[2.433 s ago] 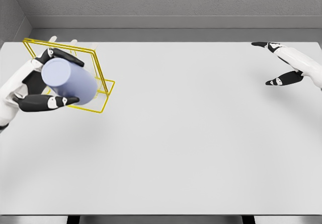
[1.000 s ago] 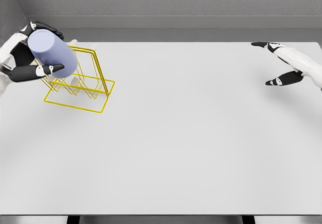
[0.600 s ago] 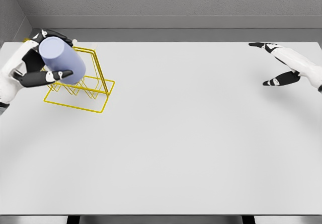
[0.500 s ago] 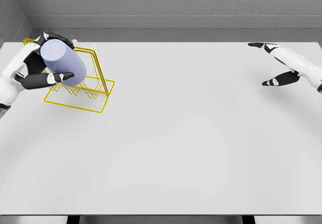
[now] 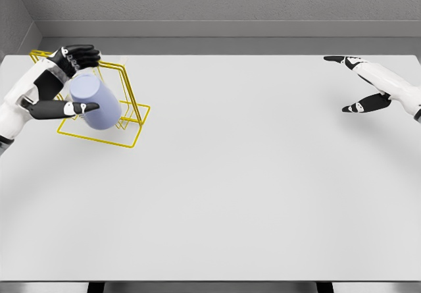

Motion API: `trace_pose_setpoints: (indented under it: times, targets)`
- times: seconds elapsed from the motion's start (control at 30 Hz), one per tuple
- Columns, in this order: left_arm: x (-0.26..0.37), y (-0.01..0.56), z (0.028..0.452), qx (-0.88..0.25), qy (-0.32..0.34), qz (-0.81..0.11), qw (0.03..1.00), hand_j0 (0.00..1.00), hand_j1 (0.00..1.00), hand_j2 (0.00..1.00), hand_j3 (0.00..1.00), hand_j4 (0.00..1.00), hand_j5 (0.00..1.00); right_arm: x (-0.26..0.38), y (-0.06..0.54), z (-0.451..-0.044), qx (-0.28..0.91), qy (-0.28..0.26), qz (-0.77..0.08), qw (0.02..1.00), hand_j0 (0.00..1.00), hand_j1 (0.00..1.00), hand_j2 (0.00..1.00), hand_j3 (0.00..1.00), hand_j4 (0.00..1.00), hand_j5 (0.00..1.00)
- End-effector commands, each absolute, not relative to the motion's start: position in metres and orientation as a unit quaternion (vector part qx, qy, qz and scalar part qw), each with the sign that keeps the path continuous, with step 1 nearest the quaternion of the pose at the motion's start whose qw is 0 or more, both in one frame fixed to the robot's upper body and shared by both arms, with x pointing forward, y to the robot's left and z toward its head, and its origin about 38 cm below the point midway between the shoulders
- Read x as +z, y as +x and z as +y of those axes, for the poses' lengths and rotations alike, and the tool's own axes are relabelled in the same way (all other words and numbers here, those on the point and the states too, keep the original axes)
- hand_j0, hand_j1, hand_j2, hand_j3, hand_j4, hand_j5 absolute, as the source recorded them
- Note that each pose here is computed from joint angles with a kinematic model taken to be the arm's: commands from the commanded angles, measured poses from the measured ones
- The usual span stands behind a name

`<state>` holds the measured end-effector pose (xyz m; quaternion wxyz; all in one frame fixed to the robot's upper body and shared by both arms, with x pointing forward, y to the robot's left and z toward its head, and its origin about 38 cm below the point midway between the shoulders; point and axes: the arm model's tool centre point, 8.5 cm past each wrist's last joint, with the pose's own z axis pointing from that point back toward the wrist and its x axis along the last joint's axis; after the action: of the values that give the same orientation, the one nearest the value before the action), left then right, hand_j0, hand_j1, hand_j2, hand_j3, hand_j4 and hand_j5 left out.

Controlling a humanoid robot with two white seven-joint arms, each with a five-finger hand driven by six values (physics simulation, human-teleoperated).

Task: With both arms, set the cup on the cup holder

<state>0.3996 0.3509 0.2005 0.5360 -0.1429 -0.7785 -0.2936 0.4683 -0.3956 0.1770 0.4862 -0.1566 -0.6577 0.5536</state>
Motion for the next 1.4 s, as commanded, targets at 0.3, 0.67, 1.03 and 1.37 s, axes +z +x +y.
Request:
trace_pose_setpoints:
  times: [0.3, 0.67, 1.03, 1.37]
  targets:
    - [0.211, 0.395, 0.344, -0.317, -0.164, -0.780, 0.514, 0.95, 0.95, 0.95, 0.95, 0.95, 0.95, 0.178, 0.469, -0.396, 0.550, -0.156, -0.660, 0.487, 1.00, 1.00, 1.00, 1.00, 1.00, 1.00]
    - [0.219, 0.384, 0.349, -0.341, -0.167, -0.778, 0.501, 0.95, 0.95, 0.95, 0.95, 0.95, 0.95, 0.178, 0.469, -0.396, 0.550, -0.156, -0.660, 0.487, 1.00, 1.00, 1.00, 1.00, 1.00, 1.00]
    - [0.245, 0.359, 0.356, -0.414, -0.159, -0.794, 0.415, 0.95, 0.95, 0.95, 0.95, 0.95, 0.95, 0.178, 0.469, -0.396, 0.550, -0.156, -0.660, 0.487, 1.00, 1.00, 1.00, 1.00, 1.00, 1.00]
    - [0.237, 0.345, 0.339, -0.500, -0.135, -0.754, 0.404, 0.98, 0.98, 0.98, 0.98, 0.98, 0.98, 0.179, 0.469, -0.396, 0.550, -0.157, -0.660, 0.487, 1.00, 1.00, 1.00, 1.00, 1.00, 1.00]
